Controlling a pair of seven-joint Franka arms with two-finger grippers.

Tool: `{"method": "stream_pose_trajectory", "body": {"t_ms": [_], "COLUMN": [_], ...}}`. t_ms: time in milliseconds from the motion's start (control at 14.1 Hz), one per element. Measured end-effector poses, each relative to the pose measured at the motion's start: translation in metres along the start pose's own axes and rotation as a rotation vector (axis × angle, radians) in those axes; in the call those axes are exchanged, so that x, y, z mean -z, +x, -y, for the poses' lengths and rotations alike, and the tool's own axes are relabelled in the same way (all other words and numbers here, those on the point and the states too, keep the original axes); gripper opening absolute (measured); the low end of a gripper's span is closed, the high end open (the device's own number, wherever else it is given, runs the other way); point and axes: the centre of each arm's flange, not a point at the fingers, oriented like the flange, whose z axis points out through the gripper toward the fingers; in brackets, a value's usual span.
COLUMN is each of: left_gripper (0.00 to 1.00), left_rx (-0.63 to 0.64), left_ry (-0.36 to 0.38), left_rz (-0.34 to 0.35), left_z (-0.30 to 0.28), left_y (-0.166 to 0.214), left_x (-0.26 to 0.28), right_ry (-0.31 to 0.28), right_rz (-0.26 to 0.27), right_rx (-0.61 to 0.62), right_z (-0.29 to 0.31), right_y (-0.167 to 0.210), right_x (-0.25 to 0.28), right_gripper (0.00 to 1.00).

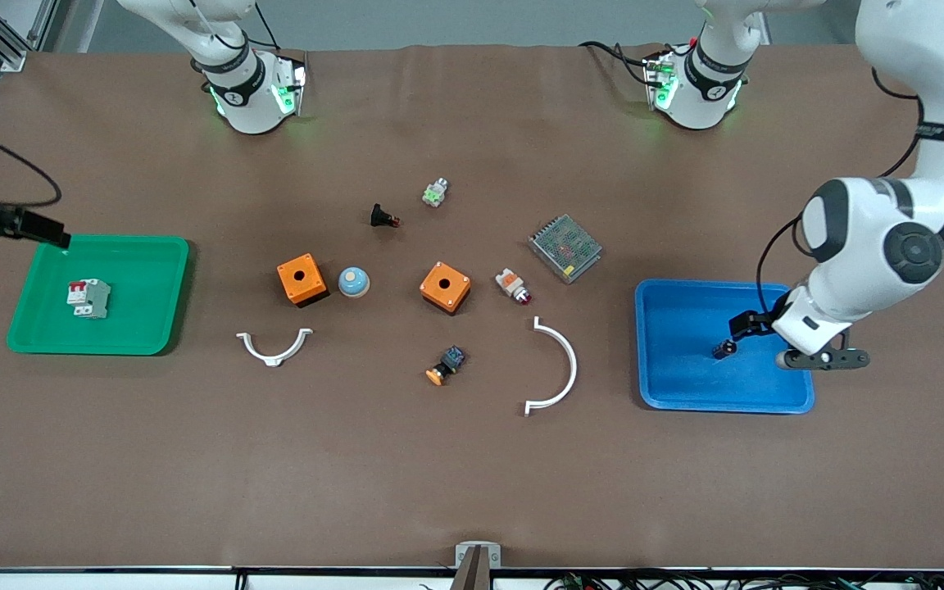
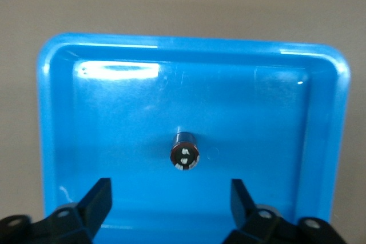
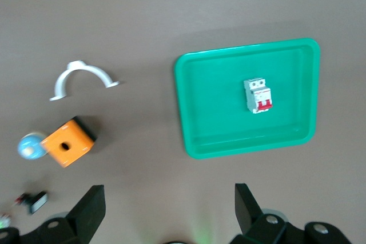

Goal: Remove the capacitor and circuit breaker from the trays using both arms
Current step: 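Reach the capacitor with the left gripper while the right gripper reaches the breaker, then grasp the capacitor with the left gripper while the right gripper grasps the breaker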

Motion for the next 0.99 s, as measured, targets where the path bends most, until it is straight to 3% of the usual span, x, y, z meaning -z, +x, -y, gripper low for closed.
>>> {"method": "stream_pose_trajectory", "body": {"t_ms": [283,354,425,566,779,920,991], "left_gripper": [0.81,0.74,0.74,0.63,0.59,0.44,0.44], "left_rx": [-0.003,-0.005,-0.007,-0.009,-0.009,-0.009,-0.009], "left_ry": [-0.005,-0.006,-0.007,-0.008,-0.008,-0.008,-0.008], "left_rz": [0.006,0.009,0.01,0.011,0.015,0.016,0.017], "left_z": [-0.003,-0.004,-0.005,-0.006,-0.007,-0.007,-0.007], "left_y": [-0.002,-0.002,-0.003,-0.003,-0.003,-0.003,-0.003], "left_x": [-0.051,-0.059,-0.064,-0.071,-0.075,-0.076,-0.076], "right_ry": [-0.004,0.003,0.008,0.012,0.022,0.029,0.034], "right_rz": [0.041,0.048,0.042,0.007,-0.02,-0.02,-0.014], "right_rx": [0.021,0.022,0.025,0.059,0.122,0.14,0.142], "right_z": [-0.066,-0.084,-0.097,-0.118,-0.153,-0.167,-0.169], "right_y": [0.05,0.059,0.066,0.078,0.079,0.071,0.067], "right_x": [-0.078,-0.098,-0.115,-0.153,-0.215,-0.245,-0.257], "right_gripper": [1.0,1.0,1.0,1.0,1.0,1.0,1.0]}}
